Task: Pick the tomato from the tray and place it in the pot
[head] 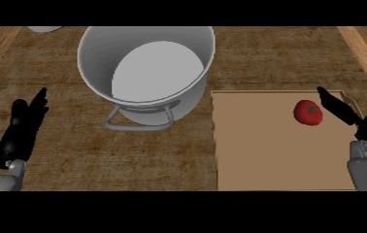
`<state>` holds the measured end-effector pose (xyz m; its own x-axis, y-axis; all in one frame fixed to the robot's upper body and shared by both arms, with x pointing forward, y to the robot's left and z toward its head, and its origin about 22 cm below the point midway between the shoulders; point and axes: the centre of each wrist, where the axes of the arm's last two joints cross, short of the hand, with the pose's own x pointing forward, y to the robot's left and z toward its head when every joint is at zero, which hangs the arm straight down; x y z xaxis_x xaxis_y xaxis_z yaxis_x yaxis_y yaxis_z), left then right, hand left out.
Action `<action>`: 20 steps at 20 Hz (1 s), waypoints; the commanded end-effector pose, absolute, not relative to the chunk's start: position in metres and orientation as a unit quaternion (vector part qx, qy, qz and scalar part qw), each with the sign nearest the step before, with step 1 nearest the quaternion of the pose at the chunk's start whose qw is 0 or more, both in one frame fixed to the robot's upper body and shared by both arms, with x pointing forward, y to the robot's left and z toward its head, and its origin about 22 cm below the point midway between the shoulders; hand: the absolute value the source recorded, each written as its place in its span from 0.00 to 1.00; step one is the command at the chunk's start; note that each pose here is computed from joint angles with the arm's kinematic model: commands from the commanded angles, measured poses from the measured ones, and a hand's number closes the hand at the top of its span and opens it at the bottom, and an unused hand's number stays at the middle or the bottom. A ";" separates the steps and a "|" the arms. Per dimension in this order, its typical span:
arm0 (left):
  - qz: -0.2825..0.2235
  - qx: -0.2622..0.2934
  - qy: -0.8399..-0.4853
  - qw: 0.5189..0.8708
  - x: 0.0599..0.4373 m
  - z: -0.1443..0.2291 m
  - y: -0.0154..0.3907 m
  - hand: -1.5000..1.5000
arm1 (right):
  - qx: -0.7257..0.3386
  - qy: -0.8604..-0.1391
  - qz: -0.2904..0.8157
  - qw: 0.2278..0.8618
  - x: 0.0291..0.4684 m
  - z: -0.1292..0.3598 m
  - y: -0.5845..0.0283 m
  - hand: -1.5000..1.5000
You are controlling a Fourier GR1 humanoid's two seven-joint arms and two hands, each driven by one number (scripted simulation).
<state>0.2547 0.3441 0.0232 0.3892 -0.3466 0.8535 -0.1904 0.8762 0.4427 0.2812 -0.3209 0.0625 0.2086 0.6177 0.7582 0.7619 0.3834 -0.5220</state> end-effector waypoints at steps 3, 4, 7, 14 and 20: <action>-0.046 0.251 -0.537 0.804 0.250 0.026 0.344 0.50 | -0.611 -0.514 -0.011 0.602 0.277 0.058 -0.301 0.00; -0.049 0.248 -0.539 0.803 0.254 0.022 0.340 0.50 | -0.615 -0.486 0.001 0.621 0.284 0.067 -0.302 0.00; -0.046 0.253 -0.535 0.805 0.256 0.025 0.343 0.50 | -0.624 -0.427 0.034 0.654 0.286 0.085 -0.286 0.00; -0.051 0.248 -0.539 0.803 0.262 0.027 0.340 0.50 | -0.552 -0.307 0.128 0.765 0.303 0.128 -0.242 0.00; -0.048 0.250 -0.538 0.803 0.260 0.017 0.338 0.50 | -0.507 -0.260 0.140 0.810 0.316 0.145 -0.228 0.00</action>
<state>0.2608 0.3344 0.0234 0.4123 -0.3436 0.8438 -0.1889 0.8738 0.4481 0.3104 -0.2370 0.1324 0.6868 0.5798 0.4383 0.1887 0.4401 -0.8779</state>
